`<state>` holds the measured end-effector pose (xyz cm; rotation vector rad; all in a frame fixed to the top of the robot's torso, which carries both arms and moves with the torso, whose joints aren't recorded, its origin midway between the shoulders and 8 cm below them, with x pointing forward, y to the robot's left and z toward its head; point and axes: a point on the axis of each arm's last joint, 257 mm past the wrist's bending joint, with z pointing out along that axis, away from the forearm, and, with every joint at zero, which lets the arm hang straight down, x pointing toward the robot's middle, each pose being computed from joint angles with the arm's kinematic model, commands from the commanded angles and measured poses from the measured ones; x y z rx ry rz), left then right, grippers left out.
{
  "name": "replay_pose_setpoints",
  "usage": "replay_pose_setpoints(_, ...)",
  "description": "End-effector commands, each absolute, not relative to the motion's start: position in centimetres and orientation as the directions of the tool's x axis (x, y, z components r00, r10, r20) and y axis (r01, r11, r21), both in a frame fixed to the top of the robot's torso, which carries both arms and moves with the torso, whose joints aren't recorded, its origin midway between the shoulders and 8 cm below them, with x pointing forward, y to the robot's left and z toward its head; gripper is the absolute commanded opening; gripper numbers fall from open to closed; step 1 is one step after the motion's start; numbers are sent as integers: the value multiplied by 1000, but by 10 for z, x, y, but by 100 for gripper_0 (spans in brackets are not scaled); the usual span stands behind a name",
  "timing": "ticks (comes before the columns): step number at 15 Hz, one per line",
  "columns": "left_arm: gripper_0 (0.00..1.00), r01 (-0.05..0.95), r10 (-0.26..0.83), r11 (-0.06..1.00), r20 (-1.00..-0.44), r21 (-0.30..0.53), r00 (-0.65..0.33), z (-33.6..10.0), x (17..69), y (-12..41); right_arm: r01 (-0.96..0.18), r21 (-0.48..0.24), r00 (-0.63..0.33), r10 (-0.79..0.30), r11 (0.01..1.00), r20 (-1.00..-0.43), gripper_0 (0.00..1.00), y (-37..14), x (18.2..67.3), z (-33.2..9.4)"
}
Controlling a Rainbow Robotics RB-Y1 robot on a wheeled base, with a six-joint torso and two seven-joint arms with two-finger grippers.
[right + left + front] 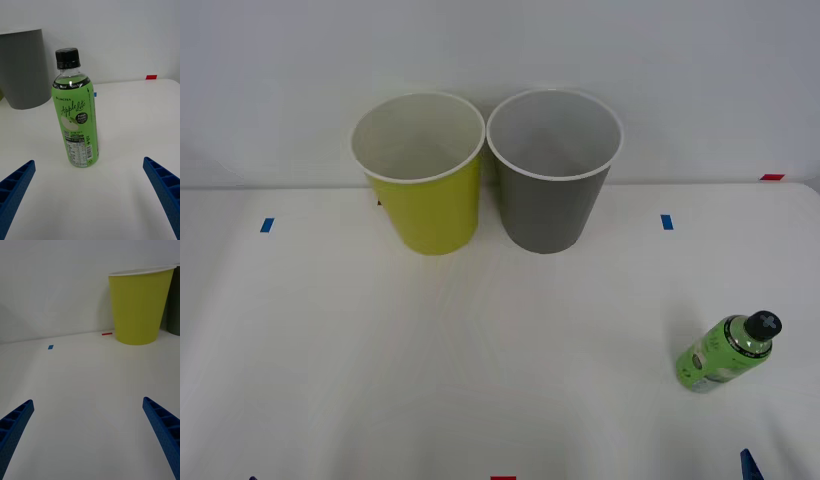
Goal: Put cans in the gray bin and PET bottles in the light green bin.
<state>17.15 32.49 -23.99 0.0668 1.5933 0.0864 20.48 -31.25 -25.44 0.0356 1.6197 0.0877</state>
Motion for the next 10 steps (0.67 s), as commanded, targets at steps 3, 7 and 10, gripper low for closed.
replay_pose_setpoints(3,100,-11,97,995,-995,97,-24,-240,171,325,-31,79,-51,77,996,-996,100,-313,205,-254)
replay_pose_setpoints(7,100,-11,97,995,-995,97,-24,-240,171,325,-31,79,-51,77,996,-996,100,-313,205,-254)
replay_pose_setpoints(10,100,-11,97,995,-995,97,-24,-240,171,325,-31,79,-51,77,996,-996,100,-313,205,-254)
